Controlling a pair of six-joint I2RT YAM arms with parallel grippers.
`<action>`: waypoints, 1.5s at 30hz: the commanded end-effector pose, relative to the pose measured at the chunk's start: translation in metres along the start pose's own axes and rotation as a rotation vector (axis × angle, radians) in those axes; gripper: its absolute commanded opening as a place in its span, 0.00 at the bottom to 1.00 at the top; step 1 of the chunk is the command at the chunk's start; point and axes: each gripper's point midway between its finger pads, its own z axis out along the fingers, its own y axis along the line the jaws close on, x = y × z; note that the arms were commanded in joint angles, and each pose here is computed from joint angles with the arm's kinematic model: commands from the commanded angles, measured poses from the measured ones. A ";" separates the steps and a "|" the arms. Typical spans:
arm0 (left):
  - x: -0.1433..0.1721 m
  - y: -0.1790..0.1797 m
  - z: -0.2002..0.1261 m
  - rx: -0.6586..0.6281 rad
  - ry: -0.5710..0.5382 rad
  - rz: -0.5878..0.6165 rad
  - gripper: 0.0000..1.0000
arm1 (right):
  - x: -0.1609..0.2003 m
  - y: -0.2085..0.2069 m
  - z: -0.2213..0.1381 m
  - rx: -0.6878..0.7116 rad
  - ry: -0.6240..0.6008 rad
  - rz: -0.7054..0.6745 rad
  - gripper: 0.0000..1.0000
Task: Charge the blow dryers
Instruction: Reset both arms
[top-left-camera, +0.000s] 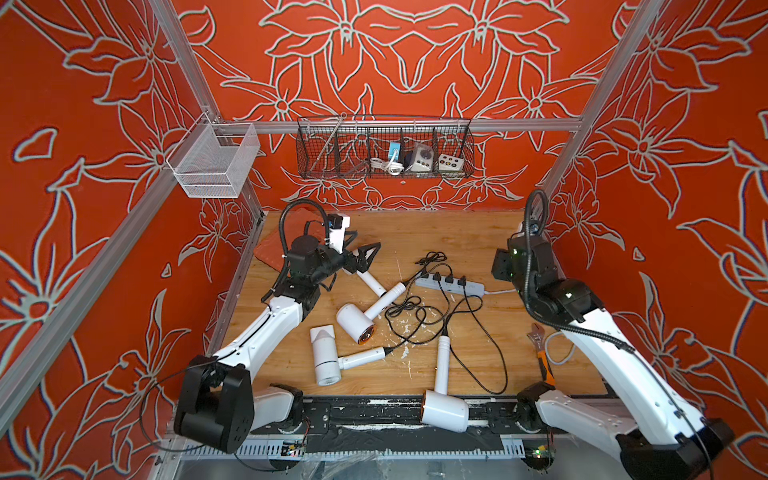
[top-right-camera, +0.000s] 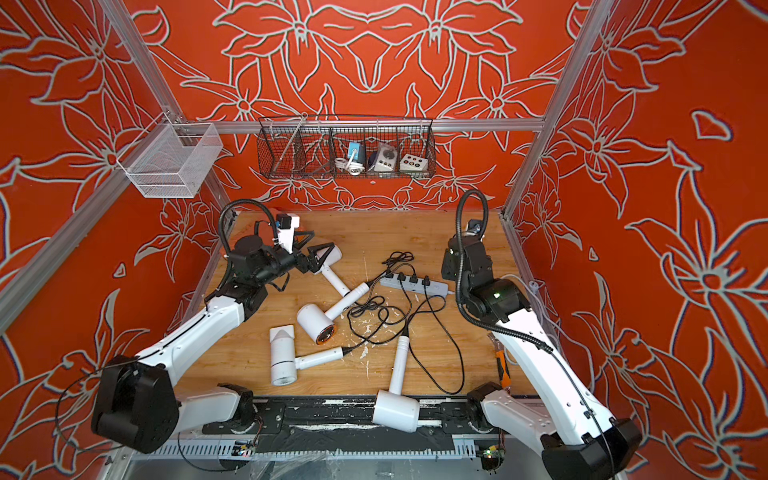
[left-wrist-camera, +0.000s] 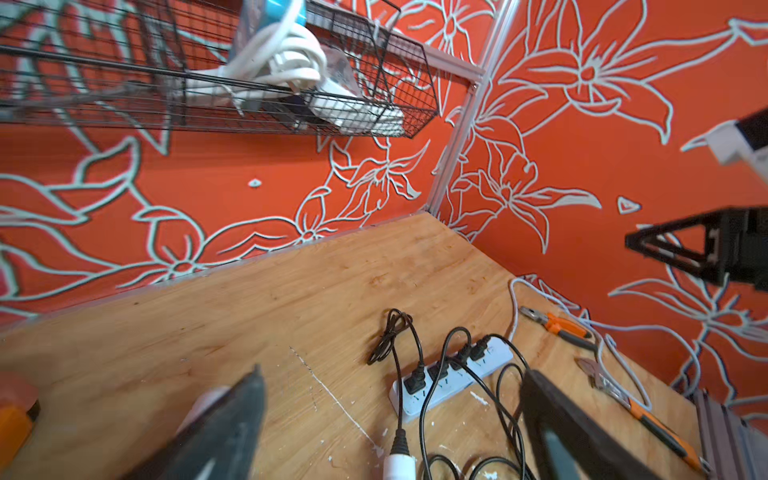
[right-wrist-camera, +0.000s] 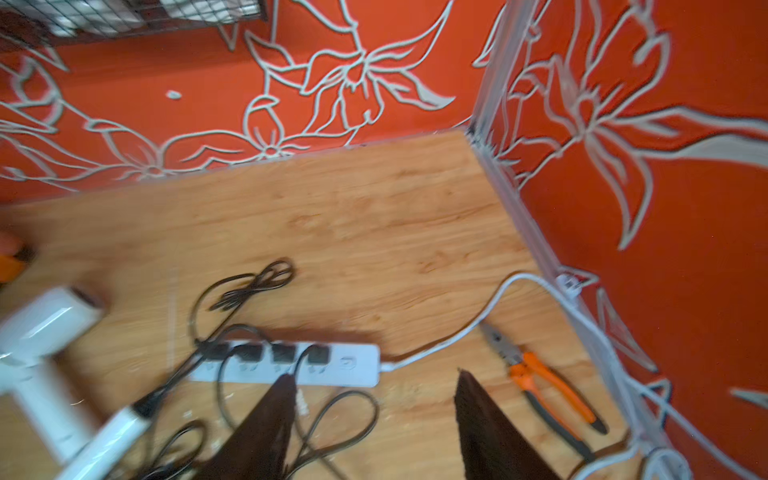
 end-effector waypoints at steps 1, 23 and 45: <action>-0.019 0.035 -0.030 -0.252 -0.137 -0.002 0.99 | -0.001 -0.033 0.017 0.243 -0.184 -0.206 0.72; 0.120 0.101 -0.119 -0.664 -0.105 0.238 0.99 | 0.127 -0.037 0.112 0.033 -0.356 -0.112 0.97; 0.157 0.136 -0.100 -0.636 0.007 0.132 0.99 | 0.125 -0.040 0.138 0.085 -0.204 -0.128 0.98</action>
